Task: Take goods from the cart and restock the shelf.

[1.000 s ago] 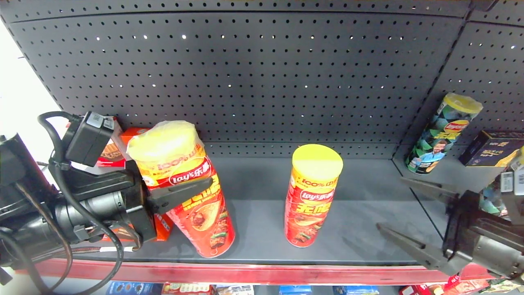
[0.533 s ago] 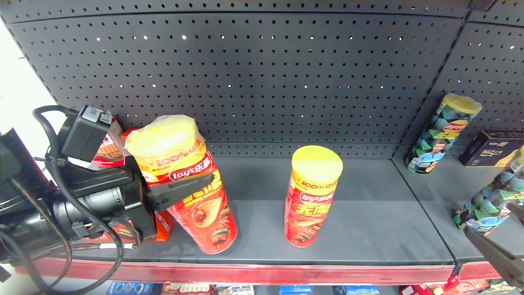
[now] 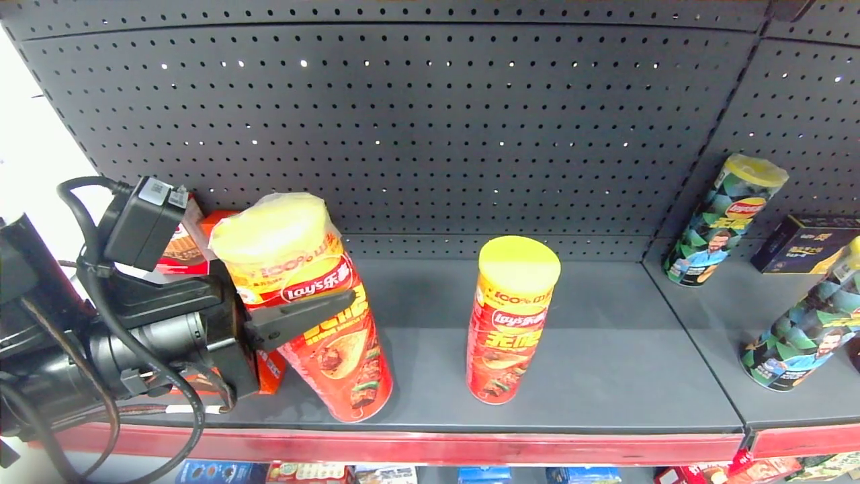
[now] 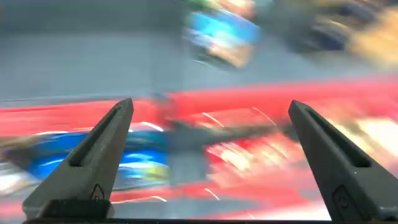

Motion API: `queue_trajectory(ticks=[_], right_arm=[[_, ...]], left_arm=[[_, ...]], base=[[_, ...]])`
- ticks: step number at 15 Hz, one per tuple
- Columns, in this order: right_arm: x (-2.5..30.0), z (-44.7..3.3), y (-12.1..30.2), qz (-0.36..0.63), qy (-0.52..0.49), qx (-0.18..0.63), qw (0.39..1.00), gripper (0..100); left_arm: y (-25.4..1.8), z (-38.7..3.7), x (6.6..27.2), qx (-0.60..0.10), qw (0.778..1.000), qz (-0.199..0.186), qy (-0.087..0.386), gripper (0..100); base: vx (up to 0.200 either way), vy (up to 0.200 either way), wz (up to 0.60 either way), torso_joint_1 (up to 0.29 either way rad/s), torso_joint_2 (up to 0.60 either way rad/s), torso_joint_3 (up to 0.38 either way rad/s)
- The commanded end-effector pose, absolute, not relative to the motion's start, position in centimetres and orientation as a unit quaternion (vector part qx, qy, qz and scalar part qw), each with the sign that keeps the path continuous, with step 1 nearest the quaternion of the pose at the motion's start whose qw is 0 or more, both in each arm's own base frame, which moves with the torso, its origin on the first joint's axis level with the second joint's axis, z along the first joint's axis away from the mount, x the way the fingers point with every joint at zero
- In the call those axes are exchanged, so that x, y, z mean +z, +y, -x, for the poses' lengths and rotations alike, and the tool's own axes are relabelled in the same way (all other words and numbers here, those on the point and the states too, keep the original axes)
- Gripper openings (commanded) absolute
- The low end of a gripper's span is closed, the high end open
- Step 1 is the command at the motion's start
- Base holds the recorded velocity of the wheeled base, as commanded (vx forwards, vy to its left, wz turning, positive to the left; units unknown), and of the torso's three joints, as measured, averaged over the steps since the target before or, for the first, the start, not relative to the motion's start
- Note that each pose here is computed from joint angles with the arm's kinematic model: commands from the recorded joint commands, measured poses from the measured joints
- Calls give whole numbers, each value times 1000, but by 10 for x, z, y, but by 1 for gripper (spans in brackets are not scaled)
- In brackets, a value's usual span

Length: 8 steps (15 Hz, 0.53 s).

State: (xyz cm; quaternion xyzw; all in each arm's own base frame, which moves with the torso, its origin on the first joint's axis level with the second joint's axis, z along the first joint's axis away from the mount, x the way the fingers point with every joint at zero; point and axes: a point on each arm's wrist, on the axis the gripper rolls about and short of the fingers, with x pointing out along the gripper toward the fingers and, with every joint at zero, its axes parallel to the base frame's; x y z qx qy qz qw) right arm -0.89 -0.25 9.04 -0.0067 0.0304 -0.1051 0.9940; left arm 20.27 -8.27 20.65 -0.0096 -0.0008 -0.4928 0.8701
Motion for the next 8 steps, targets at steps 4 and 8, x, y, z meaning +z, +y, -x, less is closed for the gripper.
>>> queue_trajectory(ticks=[4,8], right_arm=[[77,15,1,11,53,-51,997,100],[78,15,1,-2,51,-54,997,100]], left_arm=[[-85,-203,209,-497,868,8,-5,0],[-86,-208,216,-497,868,7,-15,0]], base=[[0,0,0,0,0,0],[0,0,0,0,0,0]])
